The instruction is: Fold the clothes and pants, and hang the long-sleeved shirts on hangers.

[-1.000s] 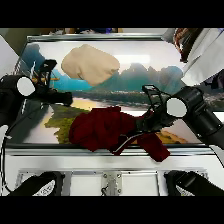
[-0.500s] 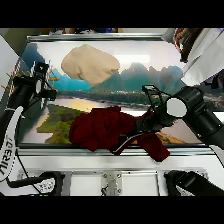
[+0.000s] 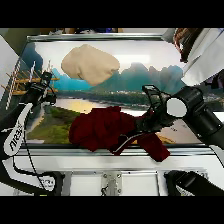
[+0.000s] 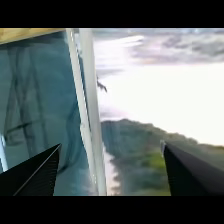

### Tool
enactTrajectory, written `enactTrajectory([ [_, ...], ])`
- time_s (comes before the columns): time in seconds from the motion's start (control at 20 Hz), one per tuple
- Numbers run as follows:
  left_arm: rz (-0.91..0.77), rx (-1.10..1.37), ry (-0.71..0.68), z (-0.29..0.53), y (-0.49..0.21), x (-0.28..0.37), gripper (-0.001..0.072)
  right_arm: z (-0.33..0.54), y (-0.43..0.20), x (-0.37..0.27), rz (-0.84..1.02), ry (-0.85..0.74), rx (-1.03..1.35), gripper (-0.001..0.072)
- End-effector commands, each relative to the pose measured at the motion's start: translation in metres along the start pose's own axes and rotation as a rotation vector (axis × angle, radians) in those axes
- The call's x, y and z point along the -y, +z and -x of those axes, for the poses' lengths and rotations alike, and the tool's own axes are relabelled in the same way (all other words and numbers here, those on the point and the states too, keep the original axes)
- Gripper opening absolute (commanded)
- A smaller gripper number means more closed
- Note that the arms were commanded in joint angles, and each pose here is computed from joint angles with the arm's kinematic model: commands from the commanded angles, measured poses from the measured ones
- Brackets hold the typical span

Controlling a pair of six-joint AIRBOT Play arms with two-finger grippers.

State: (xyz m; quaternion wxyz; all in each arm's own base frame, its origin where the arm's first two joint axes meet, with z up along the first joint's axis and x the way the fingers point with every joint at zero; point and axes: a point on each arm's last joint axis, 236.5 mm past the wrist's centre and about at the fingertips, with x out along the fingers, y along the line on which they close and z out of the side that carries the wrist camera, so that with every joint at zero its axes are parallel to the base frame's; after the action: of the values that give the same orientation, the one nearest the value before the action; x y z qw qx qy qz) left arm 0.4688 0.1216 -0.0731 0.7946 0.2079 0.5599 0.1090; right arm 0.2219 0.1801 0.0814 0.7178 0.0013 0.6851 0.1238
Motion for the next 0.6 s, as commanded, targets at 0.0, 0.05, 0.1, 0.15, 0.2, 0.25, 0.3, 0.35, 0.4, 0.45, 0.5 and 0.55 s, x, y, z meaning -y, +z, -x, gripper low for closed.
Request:
enactTrajectory([
  [0.0, 0.008, 0.045, 0.0, -0.014, 0.008, -0.004, 0.0689, 0.0, 0.0, 0.0, 0.001, 0.001, 0.0, 0.003],
  [0.05, 0.015, 0.053, 0.0, -0.016, 0.009, -0.007, 0.0689, 0.0, 0.0, 0.0, 0.001, 0.0, 0.0, 0.003],
  [0.1, 0.024, 0.065, 0.002, -0.017, 0.01, -0.011, 0.069, 0.0, 0.0, 0.0, 0.001, 0.001, 0.0, 0.003],
  [0.15, 0.033, 0.074, 0.004, -0.019, 0.011, -0.015, 0.069, 0.0, 0.0, 0.0, 0.001, 0.001, 0.0, 0.003],
  [0.2, 0.042, 0.08, 0.005, -0.02, 0.011, -0.019, 0.0689, 0.0, 0.0, 0.0, 0.001, 0.0, 0.0, 0.003],
  [0.25, 0.047, 0.083, 0.004, -0.02, 0.012, -0.02, 0.0689, 0.0, 0.0, 0.0, 0.001, 0.0, 0.0, 0.003],
  [0.3, 0.046, 0.091, 0.005, -0.02, 0.014, -0.02, 0.0689, 0.0, 0.0, 0.0, 0.001, 0.0, 0.0, 0.003],
  [0.35, 0.045, 0.102, 0.003, -0.021, 0.016, -0.02, 0.069, 0.0, 0.0, 0.0, 0.001, 0.0, 0.0, 0.0031],
  [0.4, 0.044, 0.114, 0.001, -0.022, 0.019, -0.019, 0.0689, 0.0, 0.0, 0.0, 0.001, 0.001, 0.0, 0.0031],
  [0.45, 0.041, 0.119, -0.002, -0.024, 0.02, -0.017, 0.069, 0.0, 0.0, 0.0, 0.001, 0.0, 0.0, 0.0031],
  [0.5, 0.039, 0.115, -0.006, -0.028, 0.019, -0.015, 0.0689, 0.0, 0.0, 0.0, 0.001, 0.0, 0.0, 0.003],
  [0.55, 0.034, 0.102, -0.009, -0.033, 0.016, -0.012, 0.0689, 0.0, 0.0, 0.0, 0.001, 0.0, 0.0, 0.0031],
])
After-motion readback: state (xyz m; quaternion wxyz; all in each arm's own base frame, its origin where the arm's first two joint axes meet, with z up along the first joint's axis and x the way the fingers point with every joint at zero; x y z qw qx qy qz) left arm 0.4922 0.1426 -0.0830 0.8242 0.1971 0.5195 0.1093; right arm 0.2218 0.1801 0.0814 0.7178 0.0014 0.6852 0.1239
